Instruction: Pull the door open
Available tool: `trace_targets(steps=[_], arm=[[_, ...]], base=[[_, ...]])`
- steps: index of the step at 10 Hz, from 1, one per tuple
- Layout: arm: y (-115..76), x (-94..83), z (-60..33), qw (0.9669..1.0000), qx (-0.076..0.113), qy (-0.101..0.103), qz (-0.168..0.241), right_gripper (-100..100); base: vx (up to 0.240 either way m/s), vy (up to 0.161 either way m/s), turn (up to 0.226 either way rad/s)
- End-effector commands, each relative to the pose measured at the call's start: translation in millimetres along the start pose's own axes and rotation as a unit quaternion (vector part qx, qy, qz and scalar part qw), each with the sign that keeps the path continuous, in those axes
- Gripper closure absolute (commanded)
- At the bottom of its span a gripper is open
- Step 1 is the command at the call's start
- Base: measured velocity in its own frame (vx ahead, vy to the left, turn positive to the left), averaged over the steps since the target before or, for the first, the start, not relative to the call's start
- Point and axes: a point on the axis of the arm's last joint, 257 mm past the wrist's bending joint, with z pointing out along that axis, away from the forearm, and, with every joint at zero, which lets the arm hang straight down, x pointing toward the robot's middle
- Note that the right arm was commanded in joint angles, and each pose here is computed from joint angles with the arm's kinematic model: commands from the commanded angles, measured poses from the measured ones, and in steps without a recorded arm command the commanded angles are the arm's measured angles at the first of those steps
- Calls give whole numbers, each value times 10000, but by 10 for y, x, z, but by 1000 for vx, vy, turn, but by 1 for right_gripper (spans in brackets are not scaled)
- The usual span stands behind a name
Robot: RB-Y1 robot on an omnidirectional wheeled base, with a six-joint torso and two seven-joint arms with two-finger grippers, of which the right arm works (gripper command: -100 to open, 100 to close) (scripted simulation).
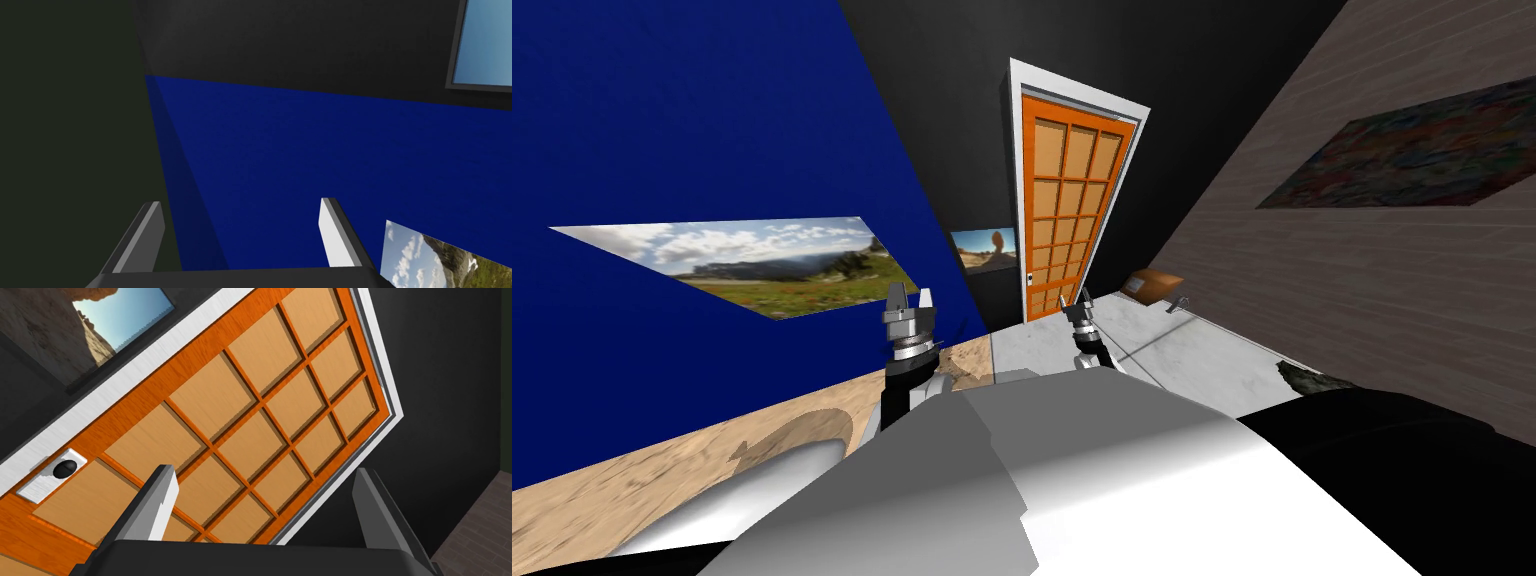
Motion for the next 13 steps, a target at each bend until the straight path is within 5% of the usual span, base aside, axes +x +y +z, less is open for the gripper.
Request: trace_targets(steps=[1,7,13], arm=[[-108,-68,-46,9996,94,-41,269,-100],[-517,-358,-272,9912,462,-277,1207,-100],[-869,-682,-556,9735,781,-609,2061,-100]], base=[[101,24,52],[101,17,58],[109,19,61]])
